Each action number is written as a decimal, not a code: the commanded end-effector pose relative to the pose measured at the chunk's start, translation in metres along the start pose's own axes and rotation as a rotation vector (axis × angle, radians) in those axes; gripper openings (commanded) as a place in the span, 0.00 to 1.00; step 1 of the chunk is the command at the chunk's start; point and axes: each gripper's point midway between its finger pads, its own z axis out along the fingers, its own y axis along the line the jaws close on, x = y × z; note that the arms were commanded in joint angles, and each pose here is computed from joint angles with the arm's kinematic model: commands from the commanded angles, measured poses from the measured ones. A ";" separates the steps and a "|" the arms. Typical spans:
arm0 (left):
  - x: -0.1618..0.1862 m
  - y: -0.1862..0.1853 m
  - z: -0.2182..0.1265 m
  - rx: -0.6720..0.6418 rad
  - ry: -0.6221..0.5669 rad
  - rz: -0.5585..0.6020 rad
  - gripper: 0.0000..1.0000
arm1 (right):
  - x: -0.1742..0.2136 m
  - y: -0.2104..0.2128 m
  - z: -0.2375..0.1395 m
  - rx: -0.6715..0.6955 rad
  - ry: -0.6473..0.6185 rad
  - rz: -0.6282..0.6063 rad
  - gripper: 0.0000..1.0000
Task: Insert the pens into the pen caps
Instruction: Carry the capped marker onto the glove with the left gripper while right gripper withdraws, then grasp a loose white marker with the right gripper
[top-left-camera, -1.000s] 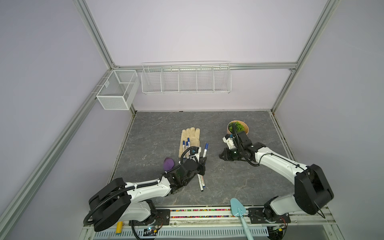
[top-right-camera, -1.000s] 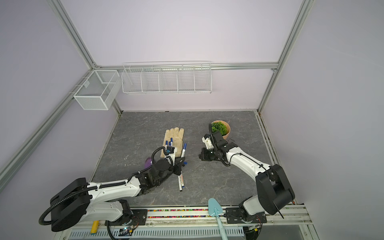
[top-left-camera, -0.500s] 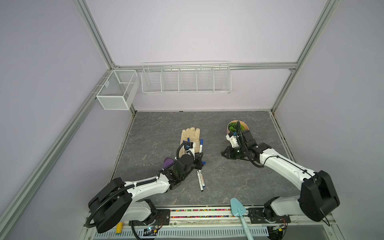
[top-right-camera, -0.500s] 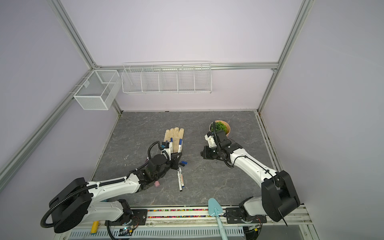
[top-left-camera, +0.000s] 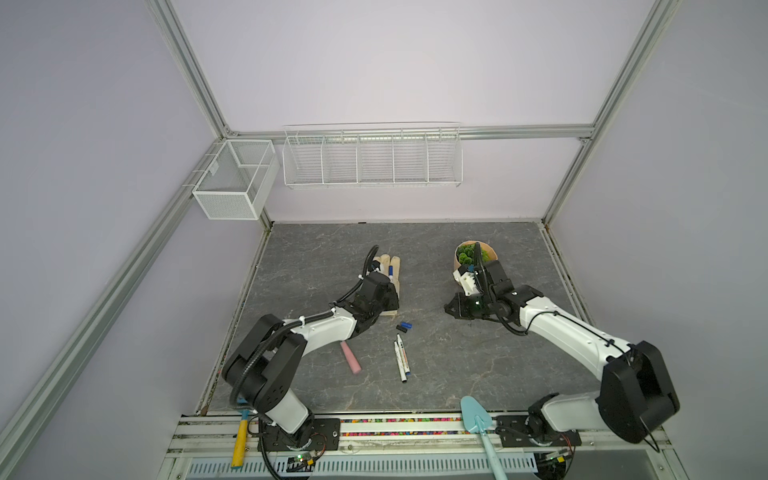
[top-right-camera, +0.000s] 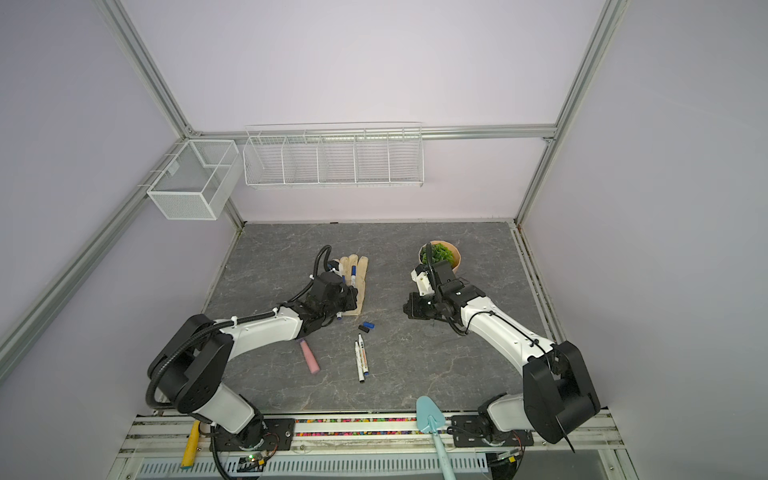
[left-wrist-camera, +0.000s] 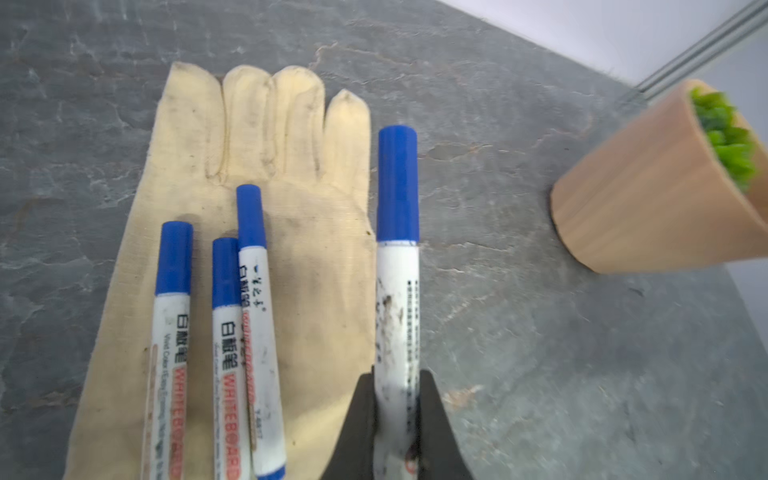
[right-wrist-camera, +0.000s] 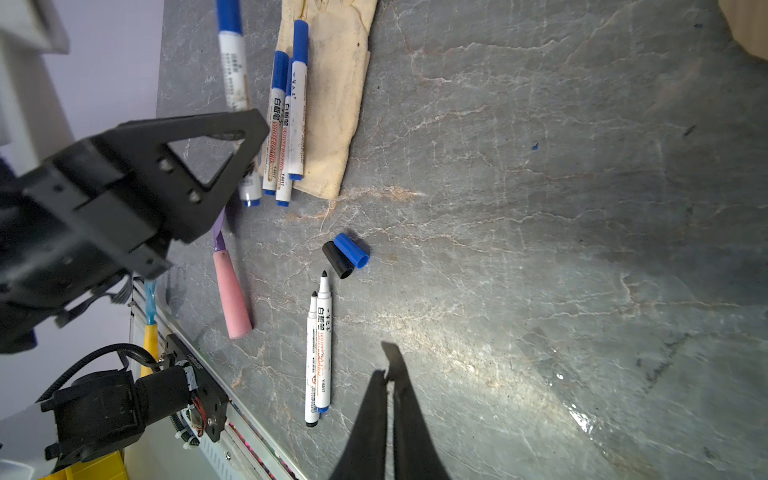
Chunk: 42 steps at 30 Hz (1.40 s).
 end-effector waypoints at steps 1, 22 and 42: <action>-0.001 0.012 0.017 -0.081 0.064 -0.023 0.05 | 0.002 -0.004 -0.007 0.020 -0.003 -0.016 0.10; -0.014 -0.006 -0.005 -0.075 0.086 0.021 0.47 | 0.004 -0.002 -0.010 0.004 0.006 -0.027 0.11; 0.058 0.110 -0.125 -0.272 -0.223 -0.382 0.57 | 0.102 0.063 0.079 0.026 0.408 -0.472 0.34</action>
